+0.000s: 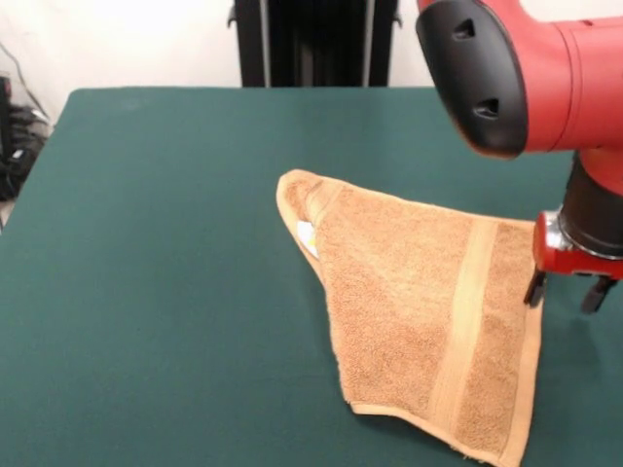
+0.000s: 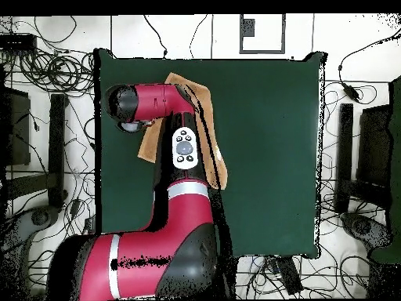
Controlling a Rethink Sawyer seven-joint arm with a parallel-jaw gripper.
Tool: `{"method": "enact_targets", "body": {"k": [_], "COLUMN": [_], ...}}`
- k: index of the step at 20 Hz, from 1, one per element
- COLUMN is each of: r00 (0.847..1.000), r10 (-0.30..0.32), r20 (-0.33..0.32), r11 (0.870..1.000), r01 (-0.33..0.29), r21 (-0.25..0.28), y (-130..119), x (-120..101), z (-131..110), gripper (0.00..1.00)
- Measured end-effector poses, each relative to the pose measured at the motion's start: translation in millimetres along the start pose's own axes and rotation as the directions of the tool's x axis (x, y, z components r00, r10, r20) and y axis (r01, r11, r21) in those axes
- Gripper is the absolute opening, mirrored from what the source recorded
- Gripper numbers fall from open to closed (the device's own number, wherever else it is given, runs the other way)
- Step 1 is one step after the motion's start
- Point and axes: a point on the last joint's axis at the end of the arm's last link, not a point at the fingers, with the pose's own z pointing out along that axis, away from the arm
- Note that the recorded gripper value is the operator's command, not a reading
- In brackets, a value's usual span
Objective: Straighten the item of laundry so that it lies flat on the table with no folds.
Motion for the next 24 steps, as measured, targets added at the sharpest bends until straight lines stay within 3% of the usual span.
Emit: {"method": "enact_targets", "body": {"k": [11, 17, 24], "r00": [1.000, 1.000, 1.000], "r10": [0.019, 0.015, 0.012], "r20": [-0.003, 0.023, 0.009], "r11": [0.999, 0.999, 0.997], "r01": [-0.019, -0.016, -0.013], "r21": [0.028, 0.046, 0.070], "y": [-8, -6, -2], "x": [2, -6, -12], "z": [7, 11, 11], "gripper": [1.00, 1.00, 1.00]}}
